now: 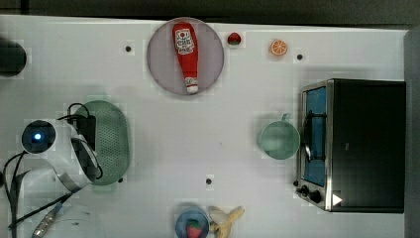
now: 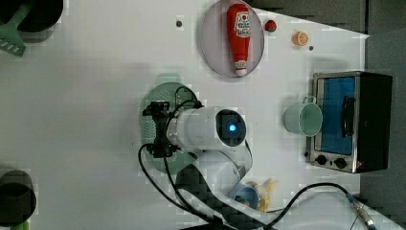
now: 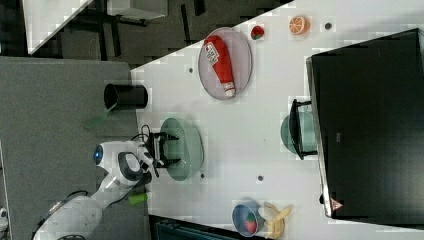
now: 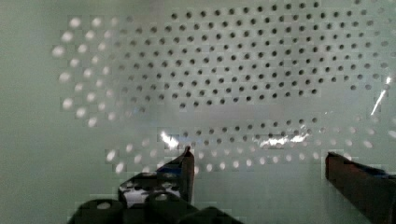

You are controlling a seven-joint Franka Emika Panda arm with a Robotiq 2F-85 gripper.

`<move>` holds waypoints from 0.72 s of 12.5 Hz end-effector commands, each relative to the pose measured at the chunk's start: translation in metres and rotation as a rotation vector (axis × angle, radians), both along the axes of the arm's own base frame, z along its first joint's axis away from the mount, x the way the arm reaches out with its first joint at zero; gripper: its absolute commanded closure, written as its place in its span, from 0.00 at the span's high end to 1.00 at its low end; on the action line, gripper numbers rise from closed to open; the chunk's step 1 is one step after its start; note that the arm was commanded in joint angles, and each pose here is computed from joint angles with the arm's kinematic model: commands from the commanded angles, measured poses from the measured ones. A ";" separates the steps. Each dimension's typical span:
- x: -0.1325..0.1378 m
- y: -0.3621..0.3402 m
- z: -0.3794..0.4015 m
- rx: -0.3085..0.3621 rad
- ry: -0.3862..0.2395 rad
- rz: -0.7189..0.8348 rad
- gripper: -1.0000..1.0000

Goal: Drag strainer right to left.

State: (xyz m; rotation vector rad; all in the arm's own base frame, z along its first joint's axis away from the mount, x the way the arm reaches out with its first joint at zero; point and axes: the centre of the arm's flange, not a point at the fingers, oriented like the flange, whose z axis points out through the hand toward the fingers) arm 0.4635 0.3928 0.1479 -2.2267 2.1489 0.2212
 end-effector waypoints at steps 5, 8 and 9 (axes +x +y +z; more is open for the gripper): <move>0.000 0.018 0.013 0.013 -0.012 -0.076 1.00; 0.006 0.012 0.051 -0.005 -0.010 0.015 1.00; 0.008 0.004 0.073 -0.031 0.017 0.038 1.00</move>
